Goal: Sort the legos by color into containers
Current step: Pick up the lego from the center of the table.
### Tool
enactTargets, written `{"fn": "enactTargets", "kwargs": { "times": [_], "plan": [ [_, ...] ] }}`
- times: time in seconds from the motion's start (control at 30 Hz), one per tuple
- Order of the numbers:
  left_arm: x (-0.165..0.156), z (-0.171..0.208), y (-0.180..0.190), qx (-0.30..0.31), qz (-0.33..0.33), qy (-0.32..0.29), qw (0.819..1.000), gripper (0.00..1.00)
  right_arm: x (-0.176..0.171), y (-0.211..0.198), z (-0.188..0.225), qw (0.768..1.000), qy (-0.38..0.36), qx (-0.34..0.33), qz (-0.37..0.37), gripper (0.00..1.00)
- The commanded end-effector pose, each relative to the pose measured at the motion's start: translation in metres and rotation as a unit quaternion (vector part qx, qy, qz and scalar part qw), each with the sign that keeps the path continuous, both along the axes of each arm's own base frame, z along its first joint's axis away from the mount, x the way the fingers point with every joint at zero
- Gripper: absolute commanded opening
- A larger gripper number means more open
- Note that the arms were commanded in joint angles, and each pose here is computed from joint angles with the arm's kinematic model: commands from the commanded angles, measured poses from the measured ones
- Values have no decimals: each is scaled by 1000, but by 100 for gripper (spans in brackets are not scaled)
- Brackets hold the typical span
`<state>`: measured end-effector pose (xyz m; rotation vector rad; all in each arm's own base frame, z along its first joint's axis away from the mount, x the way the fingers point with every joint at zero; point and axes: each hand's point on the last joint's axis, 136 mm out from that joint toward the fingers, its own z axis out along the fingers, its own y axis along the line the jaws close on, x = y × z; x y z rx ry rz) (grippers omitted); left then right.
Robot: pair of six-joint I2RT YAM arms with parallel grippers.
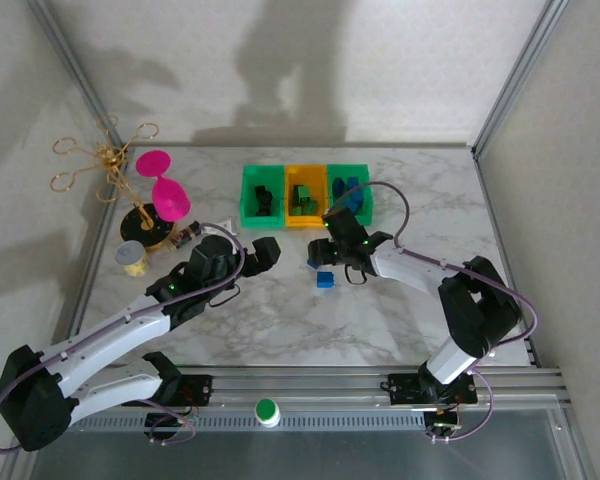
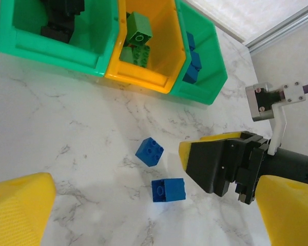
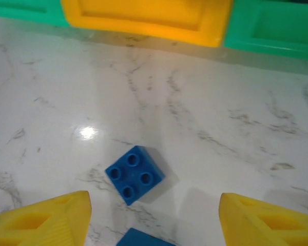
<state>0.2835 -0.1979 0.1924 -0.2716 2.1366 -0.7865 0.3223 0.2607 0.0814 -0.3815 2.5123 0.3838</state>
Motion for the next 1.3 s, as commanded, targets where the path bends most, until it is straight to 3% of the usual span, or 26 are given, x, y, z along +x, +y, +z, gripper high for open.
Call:
{"fn": "enactTargets", "kwargs": {
  "times": [0.0,0.37,0.8,1.27],
  "plan": [
    [-4,-4,9,2,16,4,1000,100,-2,24,-7,998,-6,-10,60,67],
    [-7,-5,15,9,24,3,1000,100,15,18,-37,991,0,-106,83,57],
    [-4,-6,14,10,25,4,1000,100,12,27,-52,986,28,-105,125,50],
    [-3,-2,13,6,25,-1,1000,100,23,16,-35,988,18,-111,103,32]
  ]
}}
